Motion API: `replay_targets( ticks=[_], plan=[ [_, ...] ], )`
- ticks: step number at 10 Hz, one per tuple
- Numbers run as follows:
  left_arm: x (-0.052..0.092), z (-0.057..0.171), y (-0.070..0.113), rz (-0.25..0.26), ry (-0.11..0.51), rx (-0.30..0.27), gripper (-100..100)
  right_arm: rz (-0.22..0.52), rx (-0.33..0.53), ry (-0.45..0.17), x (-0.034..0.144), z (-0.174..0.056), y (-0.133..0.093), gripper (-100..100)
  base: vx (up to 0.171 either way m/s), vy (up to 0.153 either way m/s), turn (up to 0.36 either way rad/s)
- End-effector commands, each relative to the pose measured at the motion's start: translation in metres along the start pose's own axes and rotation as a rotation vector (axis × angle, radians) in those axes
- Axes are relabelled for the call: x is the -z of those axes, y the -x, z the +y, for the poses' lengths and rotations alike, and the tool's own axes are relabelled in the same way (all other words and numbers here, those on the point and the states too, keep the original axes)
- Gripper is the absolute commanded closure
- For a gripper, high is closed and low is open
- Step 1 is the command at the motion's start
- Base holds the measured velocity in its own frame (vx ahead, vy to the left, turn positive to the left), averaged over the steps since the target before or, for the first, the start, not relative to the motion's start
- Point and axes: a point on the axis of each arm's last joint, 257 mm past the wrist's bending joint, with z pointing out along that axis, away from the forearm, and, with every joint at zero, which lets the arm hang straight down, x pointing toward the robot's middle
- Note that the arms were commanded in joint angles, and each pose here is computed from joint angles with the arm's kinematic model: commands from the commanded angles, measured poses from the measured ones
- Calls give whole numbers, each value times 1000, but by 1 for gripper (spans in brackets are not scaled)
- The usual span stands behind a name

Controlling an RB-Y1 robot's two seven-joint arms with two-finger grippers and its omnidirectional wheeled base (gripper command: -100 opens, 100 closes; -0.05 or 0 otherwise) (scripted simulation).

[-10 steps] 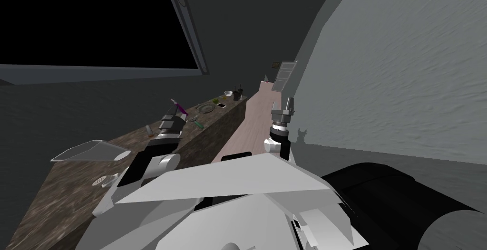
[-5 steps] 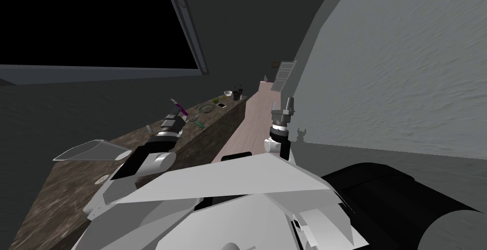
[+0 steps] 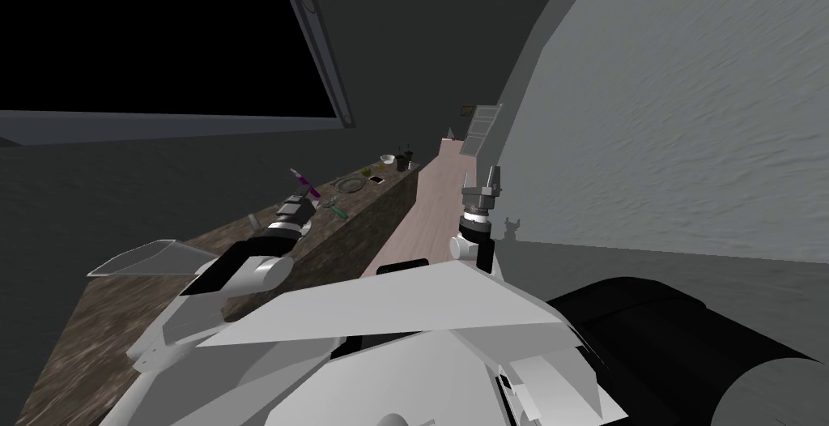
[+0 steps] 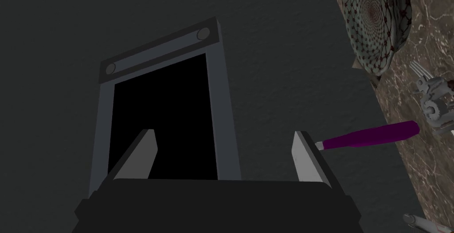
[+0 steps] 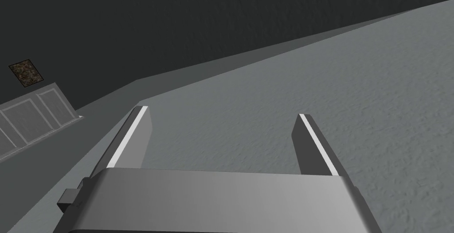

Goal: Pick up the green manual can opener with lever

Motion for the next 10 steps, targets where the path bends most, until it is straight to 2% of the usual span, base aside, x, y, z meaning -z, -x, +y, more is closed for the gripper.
replay_targets(
  ticks=[1,8,10],
  plan=[
    [-5,8,4,17,40,-7,-100,0,0,0,0,0,0,0,-5,16,-40],
    [-12,47,12,80,208,-21,-100,0,0,0,0,0,0,0,2,20,-44],
    [-10,57,9,89,247,-21,-100,0,0,0,0,0,0,0,5,22,-15]
  ],
)
